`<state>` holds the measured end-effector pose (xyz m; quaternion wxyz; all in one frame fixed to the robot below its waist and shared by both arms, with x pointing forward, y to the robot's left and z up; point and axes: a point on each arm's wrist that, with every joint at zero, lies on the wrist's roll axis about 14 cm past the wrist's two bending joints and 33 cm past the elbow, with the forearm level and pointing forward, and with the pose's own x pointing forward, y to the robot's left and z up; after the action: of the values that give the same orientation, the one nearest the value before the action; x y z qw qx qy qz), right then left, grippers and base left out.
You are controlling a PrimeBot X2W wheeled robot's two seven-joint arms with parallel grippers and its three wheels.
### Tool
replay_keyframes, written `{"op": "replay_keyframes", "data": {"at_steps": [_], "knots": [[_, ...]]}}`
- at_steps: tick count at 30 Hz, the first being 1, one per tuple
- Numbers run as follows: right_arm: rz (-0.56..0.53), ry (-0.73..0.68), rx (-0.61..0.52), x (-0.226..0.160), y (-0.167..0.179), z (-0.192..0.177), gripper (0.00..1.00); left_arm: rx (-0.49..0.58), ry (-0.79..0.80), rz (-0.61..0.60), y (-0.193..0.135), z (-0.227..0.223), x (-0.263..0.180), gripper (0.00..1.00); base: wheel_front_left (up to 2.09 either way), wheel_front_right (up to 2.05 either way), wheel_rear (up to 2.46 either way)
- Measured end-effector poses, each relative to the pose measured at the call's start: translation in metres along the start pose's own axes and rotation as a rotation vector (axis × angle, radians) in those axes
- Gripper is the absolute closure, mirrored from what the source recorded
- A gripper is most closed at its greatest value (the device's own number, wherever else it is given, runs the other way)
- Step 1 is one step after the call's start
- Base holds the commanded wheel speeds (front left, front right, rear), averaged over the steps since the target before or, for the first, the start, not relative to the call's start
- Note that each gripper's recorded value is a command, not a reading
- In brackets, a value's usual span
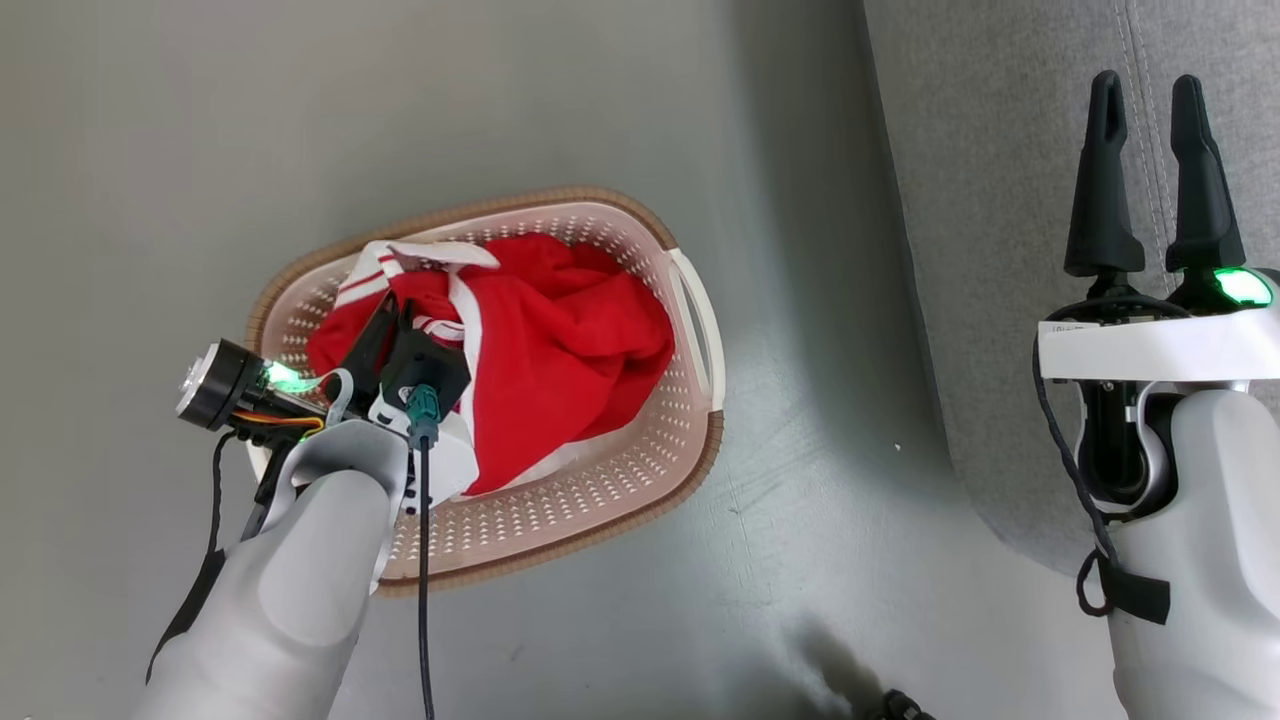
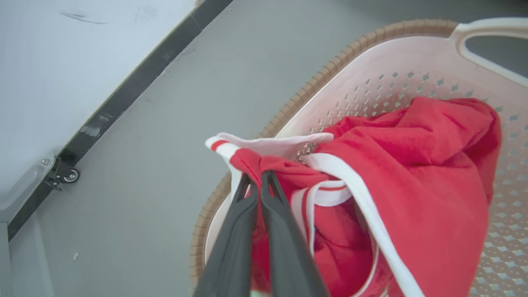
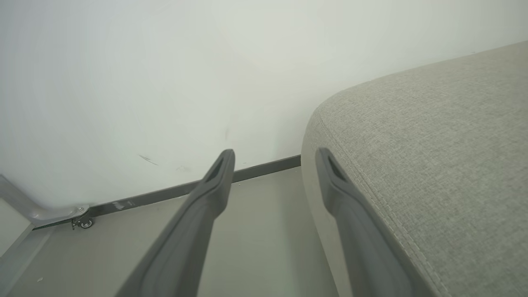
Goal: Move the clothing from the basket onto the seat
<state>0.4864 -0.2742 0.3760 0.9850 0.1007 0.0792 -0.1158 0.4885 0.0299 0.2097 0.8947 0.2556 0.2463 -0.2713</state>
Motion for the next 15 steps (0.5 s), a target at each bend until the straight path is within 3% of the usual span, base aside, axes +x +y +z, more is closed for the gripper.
{"op": "replay_keyframes", "data": {"at_steps": [15], "knots": [[0.069, -0.051, -0.024, -0.001, 0.025, 0.024, 0.0, -0.083, -0.161, 0.111, 0.038, 0.059, -0.023, 1.0, 0.0, 0.0, 0.0]]}}
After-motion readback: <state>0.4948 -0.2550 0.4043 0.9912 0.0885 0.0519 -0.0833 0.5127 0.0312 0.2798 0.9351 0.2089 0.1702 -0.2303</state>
